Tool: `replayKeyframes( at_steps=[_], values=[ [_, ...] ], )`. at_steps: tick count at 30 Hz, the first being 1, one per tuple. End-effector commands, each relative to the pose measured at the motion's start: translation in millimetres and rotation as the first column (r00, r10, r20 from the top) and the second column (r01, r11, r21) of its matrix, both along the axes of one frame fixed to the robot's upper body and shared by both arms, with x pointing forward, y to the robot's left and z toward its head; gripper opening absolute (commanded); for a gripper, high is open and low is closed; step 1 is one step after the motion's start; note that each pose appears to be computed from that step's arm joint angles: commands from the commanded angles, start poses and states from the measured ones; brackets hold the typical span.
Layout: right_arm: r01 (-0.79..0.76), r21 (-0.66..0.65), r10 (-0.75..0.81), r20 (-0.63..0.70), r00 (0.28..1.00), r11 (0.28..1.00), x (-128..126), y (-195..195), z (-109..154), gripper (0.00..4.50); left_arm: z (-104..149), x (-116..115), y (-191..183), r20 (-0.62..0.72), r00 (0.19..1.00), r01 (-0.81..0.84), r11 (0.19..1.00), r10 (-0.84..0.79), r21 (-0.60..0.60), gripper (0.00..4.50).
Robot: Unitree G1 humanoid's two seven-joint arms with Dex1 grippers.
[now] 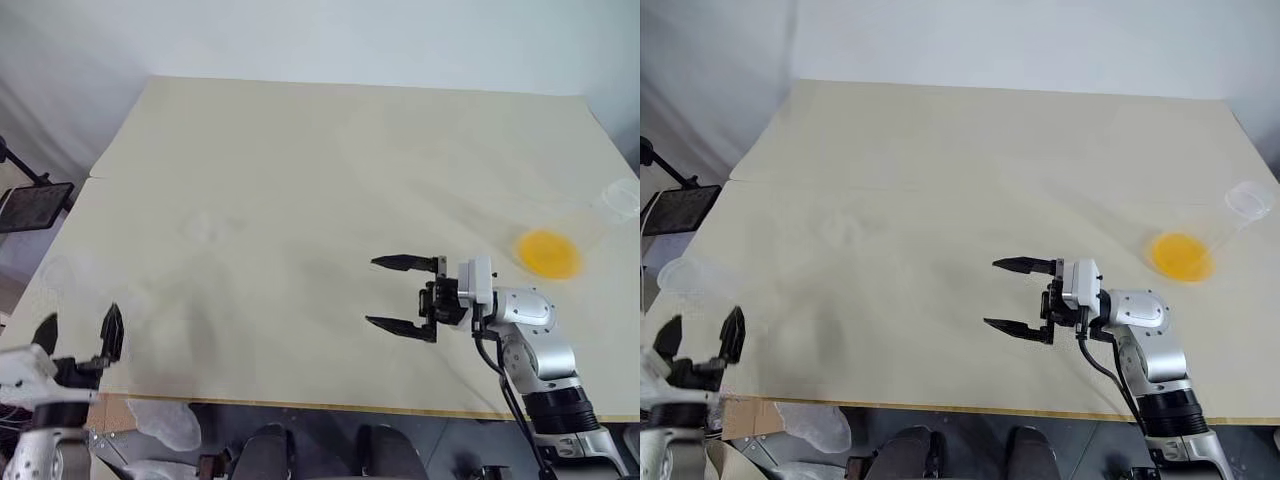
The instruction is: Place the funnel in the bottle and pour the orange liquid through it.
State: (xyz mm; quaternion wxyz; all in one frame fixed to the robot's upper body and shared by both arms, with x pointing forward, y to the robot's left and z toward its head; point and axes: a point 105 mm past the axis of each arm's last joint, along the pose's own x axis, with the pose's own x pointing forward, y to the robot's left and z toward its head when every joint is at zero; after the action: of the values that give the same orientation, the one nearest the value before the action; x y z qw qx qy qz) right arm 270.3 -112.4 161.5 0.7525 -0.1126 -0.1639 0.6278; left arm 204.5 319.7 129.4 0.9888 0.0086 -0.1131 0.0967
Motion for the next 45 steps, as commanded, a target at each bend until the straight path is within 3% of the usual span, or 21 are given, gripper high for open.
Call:
replayKeyframes(
  at_steps=[1,11,14,19,24,27,29,32,36,40,45],
  values=[
    [0.01,0.022,-0.011,0.031,0.999,1.0,-3.7,-2.0,6.6,4.49,20.4,7.1,2.3,0.025,1.0,0.002,0.999,-0.003,0.04,4.5],
    [0.026,0.033,-0.027,0.032,0.999,0.999,-6.0,0.3,6.5,4.49,42.4,30.1,10.1,0.018,0.998,0.061,0.994,-0.063,0.087,4.5],
    [0.036,0.036,-0.037,0.03,0.999,0.999,-7.1,-0.1,5.5,4.5,39.2,31.0,8.9,0.002,0.998,0.066,0.994,-0.067,0.083,3.95],
    [0.044,0.035,-0.045,0.031,0.998,0.998,-7.4,-1.0,4.8,4.5,35.9,29.9,7.9,-0.015,0.998,0.068,0.995,-0.067,0.079,2.47],
    [0.057,0.036,-0.058,0.037,0.998,0.998,-5.7,-2.5,5.9,4.5,43.5,30.2,7.6,0.024,0.995,0.092,0.993,-0.094,0.068,2.36],
    [0.091,0.035,-0.092,0.049,0.995,0.995,-3.4,-7.3,8.2,4.5,66.3,40.1,-16.7,0.075,0.971,0.215,0.969,-0.225,0.123,2.36],
    [0.137,0.039,-0.139,0.058,0.989,0.99,-0.2,-16.2,12.2,4.5,85.2,54.9,-50.0,0.084,0.917,0.37,0.911,-0.389,0.179,2.36],
    [0.239,0.024,-0.24,0.073,0.968,0.971,2.1,-39.8,17.2,4.5,105.2,81.5,-107.9,0.023,0.751,0.627,0.723,-0.66,0.292,2.36],
    [0.394,0.02,-0.395,0.076,0.916,0.919,-1.2,-75.4,19.1,4.5,113.8,113.4,-168.6,-0.041,0.528,0.805,0.485,-0.848,0.341,2.36],
    [0.528,0.005,-0.526,0.08,0.846,0.849,-15.7,-106.2,13.4,4.5,107.9,141.5,-235.7,-0.103,0.317,0.901,0.265,-0.943,0.344,2.36],
    [0.628,0.017,-0.627,0.074,0.775,0.778,-40.2,-116.2,8.1,4.5,81.2,148.9,-305.2,-0.202,0.098,0.952,0.032,-0.975,0.305,2.36]
  ],
)
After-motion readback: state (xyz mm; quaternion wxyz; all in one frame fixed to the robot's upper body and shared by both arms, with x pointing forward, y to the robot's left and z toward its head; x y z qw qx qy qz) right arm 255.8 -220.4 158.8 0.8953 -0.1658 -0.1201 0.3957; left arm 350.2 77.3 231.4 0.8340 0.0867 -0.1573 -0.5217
